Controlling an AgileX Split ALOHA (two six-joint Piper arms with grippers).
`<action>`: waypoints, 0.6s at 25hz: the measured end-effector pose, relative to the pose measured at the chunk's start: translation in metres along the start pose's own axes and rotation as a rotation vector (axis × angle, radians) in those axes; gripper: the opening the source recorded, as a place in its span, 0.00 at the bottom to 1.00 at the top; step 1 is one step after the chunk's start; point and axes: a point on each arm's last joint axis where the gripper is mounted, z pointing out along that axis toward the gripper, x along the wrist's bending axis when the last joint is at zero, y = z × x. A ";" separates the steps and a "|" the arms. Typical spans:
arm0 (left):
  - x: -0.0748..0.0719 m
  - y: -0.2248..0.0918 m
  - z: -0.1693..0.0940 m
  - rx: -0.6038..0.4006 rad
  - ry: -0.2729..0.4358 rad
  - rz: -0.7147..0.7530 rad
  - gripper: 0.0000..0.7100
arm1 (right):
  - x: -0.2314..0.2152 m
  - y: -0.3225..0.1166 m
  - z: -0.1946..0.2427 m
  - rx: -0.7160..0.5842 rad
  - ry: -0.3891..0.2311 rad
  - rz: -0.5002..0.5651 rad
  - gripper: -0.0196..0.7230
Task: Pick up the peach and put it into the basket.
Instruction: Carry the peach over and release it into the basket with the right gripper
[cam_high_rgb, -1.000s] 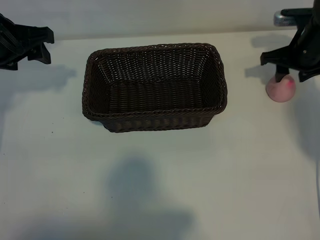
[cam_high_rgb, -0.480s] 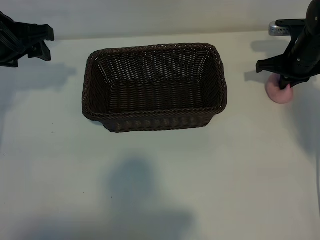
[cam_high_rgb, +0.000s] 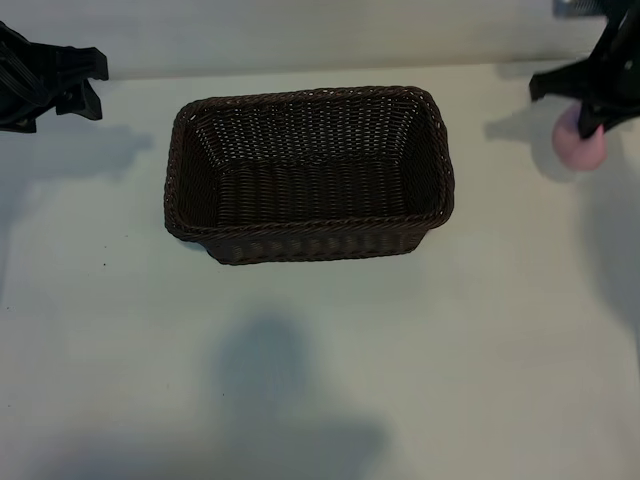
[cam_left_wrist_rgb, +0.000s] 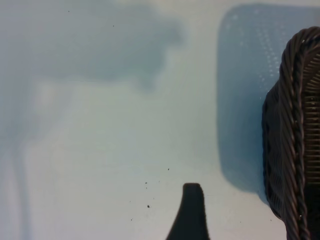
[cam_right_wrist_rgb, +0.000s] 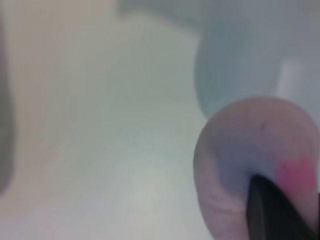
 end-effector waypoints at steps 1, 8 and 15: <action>0.000 0.000 0.000 0.000 0.000 -0.001 0.84 | 0.001 0.001 -0.007 -0.009 0.001 -0.005 0.08; 0.000 0.000 0.000 0.000 0.000 -0.002 0.84 | 0.023 -0.002 -0.031 -0.043 0.019 -0.060 0.08; 0.000 0.000 0.000 0.000 0.000 -0.002 0.84 | 0.091 -0.020 -0.051 -0.069 0.083 -0.222 0.08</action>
